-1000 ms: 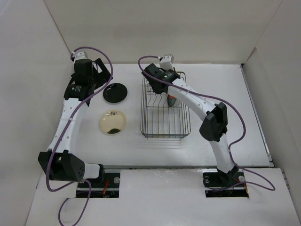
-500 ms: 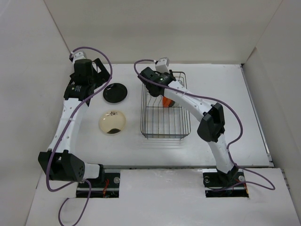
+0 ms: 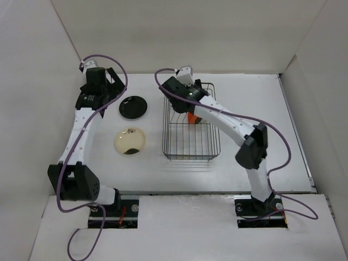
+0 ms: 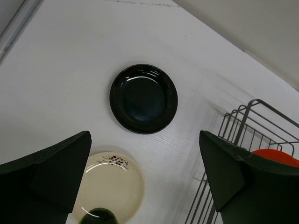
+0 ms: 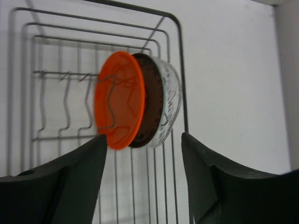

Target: Load the plates into the dish rack

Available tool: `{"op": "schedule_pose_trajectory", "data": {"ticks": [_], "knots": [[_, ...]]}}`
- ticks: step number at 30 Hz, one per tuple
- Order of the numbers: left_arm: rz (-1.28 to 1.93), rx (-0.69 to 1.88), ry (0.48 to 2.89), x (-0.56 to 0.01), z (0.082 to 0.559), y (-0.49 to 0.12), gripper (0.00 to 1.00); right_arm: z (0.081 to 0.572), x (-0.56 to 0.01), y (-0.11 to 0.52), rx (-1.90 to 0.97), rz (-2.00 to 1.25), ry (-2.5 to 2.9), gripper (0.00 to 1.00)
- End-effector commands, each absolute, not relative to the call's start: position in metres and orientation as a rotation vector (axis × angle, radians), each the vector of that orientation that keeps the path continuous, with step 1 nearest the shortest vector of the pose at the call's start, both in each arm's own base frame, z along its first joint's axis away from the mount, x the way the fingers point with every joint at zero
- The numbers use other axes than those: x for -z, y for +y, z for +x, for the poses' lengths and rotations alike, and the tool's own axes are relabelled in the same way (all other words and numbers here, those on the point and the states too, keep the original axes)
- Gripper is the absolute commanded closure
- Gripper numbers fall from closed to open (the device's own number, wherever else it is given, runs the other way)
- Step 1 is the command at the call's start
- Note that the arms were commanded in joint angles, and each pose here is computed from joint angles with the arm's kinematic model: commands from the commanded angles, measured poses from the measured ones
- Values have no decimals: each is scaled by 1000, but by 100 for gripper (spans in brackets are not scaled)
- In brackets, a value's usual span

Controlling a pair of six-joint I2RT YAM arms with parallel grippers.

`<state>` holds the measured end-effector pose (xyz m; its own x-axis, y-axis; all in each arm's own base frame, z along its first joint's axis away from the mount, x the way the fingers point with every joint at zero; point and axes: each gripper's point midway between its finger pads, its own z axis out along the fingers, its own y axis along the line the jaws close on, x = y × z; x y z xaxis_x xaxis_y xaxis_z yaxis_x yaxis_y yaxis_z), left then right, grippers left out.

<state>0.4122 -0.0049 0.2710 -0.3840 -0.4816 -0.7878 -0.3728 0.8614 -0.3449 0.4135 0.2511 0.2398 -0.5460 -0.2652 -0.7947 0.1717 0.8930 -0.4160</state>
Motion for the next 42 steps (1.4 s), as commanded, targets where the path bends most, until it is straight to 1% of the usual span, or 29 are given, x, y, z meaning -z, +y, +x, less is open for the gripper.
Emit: {"op": "schedule_pose_trajectory", "data": {"ticks": [1, 2, 3, 4, 6, 7, 8, 11, 16, 18, 20, 22, 23, 26, 27, 29, 31, 34, 35, 37, 39, 41, 42], "knots": [[-662, 194, 2070, -239, 443, 5, 0, 384, -325, 295, 43, -243, 2009, 31], [-679, 197, 2092, -232, 450, 10, 0, 379, -317, 313, -57, -308, 1977, 25], [-680, 229, 2123, -224, 455, 10, 0, 364, -346, 310, -174, -326, 1915, 9], [-691, 224, 2171, -203, 462, 14, 0, 351, -351, 323, -296, -396, 1897, 9], [-714, 267, 2183, -186, 469, 25, 0, 333, -367, 321, -408, -428, 1820, 7], [-697, 345, 2206, -175, 472, 18, 0, 329, -371, 319, -441, -435, 1805, 7], [-720, 374, 2236, -151, 476, 24, 0, 320, -375, 323, -499, -483, 1782, 7], [-720, 478, 2290, -116, 483, 19, 0, 294, -392, 326, -631, -559, 1713, 7], [-697, 552, 2287, -92, 499, 16, 0, 269, -415, 314, -712, -578, 1635, 7], [-709, 569, 2297, -81, 505, 15, 3, 264, -419, 311, -726, -583, 1622, 7], [-728, 573, 2308, -73, 507, 16, 9, 259, -419, 306, -725, -584, 1624, 7], [-738, 592, 2315, -65, 508, 13, 18, 256, -421, 302, -726, -583, 1621, 7], [-741, 591, 2321, -59, 509, 14, 28, 255, -423, 298, -719, -576, 1623, 7], [-753, 612, 2330, -49, 512, 12, 28, 254, -420, 295, -709, -572, 1631, 7], [-758, 612, 2338, -45, 511, 11, 40, 254, -420, 295, -709, -572, 1631, 7], [-753, 612, 2332, -44, 515, 12, 51, 254, -416, 295, -705, -575, 1640, 7], [-771, 616, 2340, -38, 514, 12, 71, 254, -418, 296, -716, -564, 1635, 7], [-799, 568, 2353, -30, 512, 18, 85, 258, -411, 303, -729, -567, 1648, 7], [-826, 529, 2374, -21, 509, 22, 100, 258, -411, 303, -729, -567, 1648, 7], [-861, 481, 2382, -15, 507, 32, 100, 259, -407, 306, -732, -564, 1662, 7], [-859, 488, 2361, -18, 511, 36, 100, 266, -399, 311, -723, -553, 1682, 7], [-860, 486, 2341, -24, 510, 41, 100, 277, -386, 311, -722, -527, 1706, 7], [-829, 510, 2304, -42, 515, 39, 100, 282, -380, 312, -729, -518, 1717, 7]]}}
